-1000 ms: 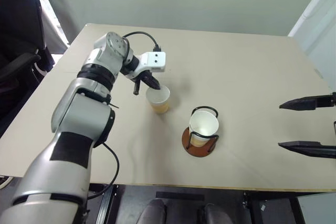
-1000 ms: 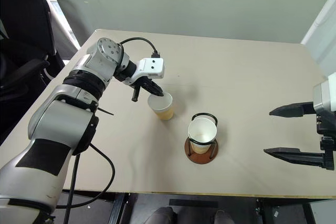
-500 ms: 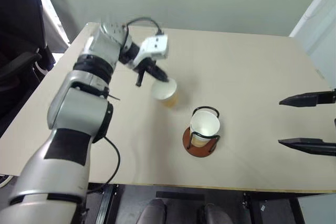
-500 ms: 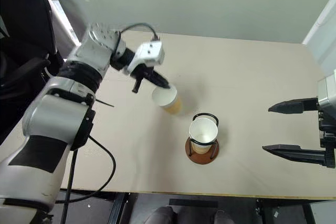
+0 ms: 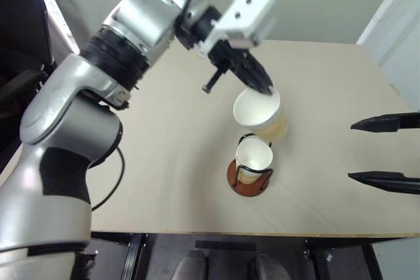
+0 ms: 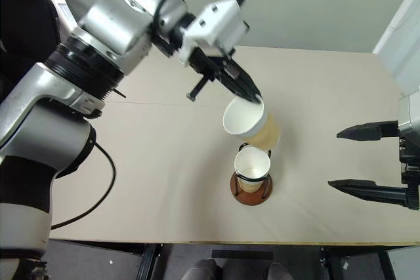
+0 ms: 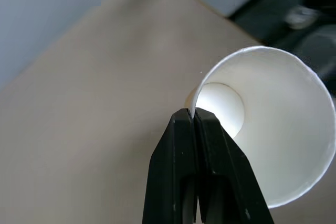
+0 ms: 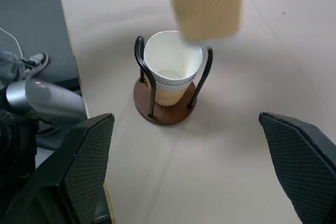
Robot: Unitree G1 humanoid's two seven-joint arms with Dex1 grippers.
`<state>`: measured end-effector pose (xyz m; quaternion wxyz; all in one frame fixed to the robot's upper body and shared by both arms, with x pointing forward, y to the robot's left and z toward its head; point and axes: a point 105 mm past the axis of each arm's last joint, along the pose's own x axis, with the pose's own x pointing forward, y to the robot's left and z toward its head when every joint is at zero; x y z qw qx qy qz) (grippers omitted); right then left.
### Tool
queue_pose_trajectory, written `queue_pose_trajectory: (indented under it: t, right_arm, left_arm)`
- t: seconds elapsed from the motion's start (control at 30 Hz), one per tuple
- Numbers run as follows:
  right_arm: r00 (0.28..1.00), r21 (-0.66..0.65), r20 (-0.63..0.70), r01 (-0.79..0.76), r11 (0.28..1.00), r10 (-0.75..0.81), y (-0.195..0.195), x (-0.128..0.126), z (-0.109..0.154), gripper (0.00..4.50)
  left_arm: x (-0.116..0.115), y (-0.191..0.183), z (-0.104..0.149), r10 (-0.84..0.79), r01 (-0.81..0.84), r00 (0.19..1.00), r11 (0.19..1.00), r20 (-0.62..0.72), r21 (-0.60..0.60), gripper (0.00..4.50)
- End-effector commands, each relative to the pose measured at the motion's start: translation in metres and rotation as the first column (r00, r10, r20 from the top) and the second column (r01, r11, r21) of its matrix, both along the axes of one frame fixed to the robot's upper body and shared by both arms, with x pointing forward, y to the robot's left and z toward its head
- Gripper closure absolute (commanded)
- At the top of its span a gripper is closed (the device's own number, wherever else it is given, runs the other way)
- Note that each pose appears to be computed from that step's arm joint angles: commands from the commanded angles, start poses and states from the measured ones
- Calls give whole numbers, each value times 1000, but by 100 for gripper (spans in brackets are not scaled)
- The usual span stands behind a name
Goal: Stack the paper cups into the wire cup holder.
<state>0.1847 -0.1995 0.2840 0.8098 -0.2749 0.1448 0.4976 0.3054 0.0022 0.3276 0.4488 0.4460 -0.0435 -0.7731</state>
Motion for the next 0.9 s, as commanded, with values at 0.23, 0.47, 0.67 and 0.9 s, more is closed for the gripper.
queue_pose_trajectory:
  t: [0.23, 0.47, 0.67, 0.9]
  right_arm:
    - [999, 1, 36, 24, 1000, -24, 1, -10, 5, 0]
    - [999, 0, 32, 35, 999, -35, 2, -11, 3, 0]
    - [999, 0, 31, 37, 999, -37, 2, -11, 2, 0]
    - [999, 1, 30, 35, 999, -35, 3, -11, 2, 0]
  left_arm:
    - [-13, -2, -2, -85, 83, 996, 993, 25, 86, 446]
    - [-7, -3, -20, -94, 86, 995, 984, 42, 158, 446]
    - [-7, -2, -30, -120, 109, 992, 976, 47, 187, 446]
    - [0, -6, -37, -113, 97, 991, 975, 72, 200, 407]
